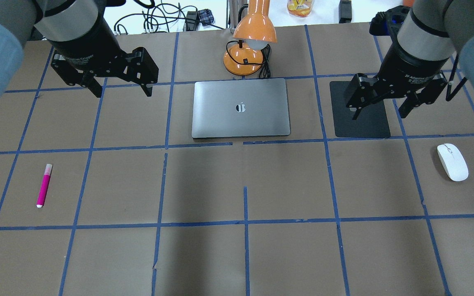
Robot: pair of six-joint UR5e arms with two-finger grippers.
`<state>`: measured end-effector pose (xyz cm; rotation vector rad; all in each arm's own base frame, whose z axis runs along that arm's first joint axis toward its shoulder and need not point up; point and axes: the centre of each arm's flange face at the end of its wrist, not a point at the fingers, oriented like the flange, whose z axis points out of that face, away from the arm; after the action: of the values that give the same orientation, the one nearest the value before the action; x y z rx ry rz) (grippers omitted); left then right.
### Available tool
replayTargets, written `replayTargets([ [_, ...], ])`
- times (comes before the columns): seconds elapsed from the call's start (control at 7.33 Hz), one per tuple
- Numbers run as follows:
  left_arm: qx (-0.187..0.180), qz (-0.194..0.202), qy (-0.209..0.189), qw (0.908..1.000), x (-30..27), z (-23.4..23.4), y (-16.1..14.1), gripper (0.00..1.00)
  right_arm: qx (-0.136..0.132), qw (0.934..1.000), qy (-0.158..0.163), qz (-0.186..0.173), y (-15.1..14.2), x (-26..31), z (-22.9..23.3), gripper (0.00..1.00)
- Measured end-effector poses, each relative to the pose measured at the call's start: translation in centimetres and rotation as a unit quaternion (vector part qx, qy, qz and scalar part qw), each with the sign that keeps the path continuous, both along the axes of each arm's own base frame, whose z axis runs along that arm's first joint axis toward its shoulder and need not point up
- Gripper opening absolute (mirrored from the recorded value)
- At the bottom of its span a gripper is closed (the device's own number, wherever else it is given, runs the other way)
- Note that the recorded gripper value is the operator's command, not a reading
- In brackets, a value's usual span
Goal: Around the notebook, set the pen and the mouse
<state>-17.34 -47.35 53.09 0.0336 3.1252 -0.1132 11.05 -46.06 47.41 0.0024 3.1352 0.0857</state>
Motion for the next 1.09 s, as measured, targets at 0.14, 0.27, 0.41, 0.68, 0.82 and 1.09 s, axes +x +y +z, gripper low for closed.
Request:
replayTargets([
  [0.14,-0.001,0.0,0.0,1.0,0.0,0.0,0.0,1.0,0.0,1.0,0.0,0.0,0.0,0.0,0.0,1.0],
  [0.27,-0.002,0.001,0.0,1.0,0.1,0.1,-0.1,1.0,0.001,1.0,-0.001,0.0,0.0,0.0,-0.1,1.0],
  [0.41,-0.004,0.001,-0.001,1.0,0.2,0.2,0.0,1.0,0.002,1.0,-0.001,0.0,-0.1,0.0,-0.1,1.0],
  [0.68,-0.003,0.005,-0.005,1.0,2.1,0.6,0.0,1.0,0.003,1.0,0.002,-0.001,-0.2,-0.4,-0.2,1.0],
  [0.82,0.003,0.006,-0.008,0.9999,4.9,0.5,-0.5,1.0,0.005,0.9999,0.01,0.0,-0.5,-1.1,-0.4,1.0],
  [1.09,0.031,0.004,-0.008,0.9995,12.7,-2.6,-1.7,1.0,0.011,0.9992,0.037,-0.012,-1.5,-7.1,-0.9,1.0],
])
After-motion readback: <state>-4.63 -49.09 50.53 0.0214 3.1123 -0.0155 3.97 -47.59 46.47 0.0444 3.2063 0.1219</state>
